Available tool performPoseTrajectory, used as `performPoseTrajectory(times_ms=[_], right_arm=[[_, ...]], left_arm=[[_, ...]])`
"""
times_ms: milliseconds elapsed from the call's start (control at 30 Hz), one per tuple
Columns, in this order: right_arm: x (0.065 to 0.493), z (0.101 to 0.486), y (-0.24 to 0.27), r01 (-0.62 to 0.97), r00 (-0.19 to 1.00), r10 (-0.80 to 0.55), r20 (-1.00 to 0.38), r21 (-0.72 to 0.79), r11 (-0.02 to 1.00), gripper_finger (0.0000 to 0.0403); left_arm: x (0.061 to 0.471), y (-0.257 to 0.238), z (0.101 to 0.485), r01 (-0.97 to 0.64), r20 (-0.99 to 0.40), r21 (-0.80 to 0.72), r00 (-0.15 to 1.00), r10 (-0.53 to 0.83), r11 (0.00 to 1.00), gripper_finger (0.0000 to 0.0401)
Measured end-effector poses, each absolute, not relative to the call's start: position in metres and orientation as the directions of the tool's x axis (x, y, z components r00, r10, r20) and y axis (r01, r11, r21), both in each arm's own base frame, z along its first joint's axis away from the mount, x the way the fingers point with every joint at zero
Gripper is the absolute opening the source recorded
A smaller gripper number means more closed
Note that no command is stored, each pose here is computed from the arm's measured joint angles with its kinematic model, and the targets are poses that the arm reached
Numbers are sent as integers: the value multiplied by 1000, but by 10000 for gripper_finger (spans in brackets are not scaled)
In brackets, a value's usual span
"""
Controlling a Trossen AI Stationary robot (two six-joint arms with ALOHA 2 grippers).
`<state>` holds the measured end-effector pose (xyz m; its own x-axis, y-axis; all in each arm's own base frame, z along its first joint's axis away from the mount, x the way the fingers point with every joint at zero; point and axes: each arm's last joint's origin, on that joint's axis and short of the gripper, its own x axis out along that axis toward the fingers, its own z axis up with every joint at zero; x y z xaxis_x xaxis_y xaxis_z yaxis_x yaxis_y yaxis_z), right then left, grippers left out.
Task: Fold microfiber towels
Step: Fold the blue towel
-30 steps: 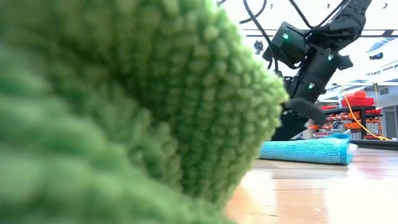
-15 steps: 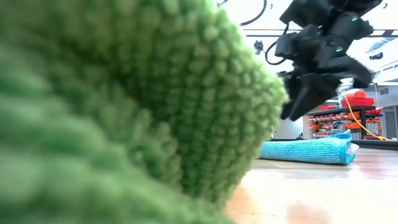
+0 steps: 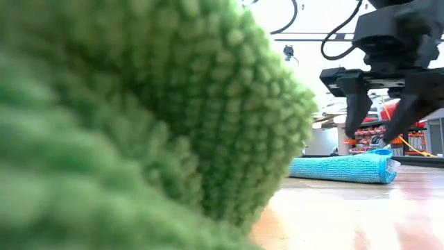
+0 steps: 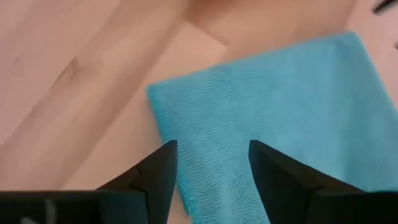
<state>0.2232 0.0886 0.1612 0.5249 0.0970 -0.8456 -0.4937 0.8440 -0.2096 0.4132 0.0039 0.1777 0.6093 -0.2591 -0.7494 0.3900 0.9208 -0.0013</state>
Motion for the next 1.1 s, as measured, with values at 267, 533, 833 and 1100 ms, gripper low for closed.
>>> performPoseTrajectory(times_ms=[267, 533, 833, 1100], right_arm=[[215, 149, 88, -520, 549, 13, -836, -329, 788, 207], [223, 161, 88, -513, 570, -26, -821, -380, 770, 205], [230, 163, 77, -443, 589, -51, -807, -375, 814, 204], [251, 160, 50, -360, 692, 8, -722, -335, 871, 204]], left_arm=[[413, 4, 177, 376, -752, -16, 606, -259, 927, 126], [413, 4, 177, 368, -751, -24, 607, -259, 930, 123], [412, 2, 177, 373, -756, -27, 599, -263, 928, 125], [408, -14, 181, 442, -770, -4, 571, -284, 897, 117]])
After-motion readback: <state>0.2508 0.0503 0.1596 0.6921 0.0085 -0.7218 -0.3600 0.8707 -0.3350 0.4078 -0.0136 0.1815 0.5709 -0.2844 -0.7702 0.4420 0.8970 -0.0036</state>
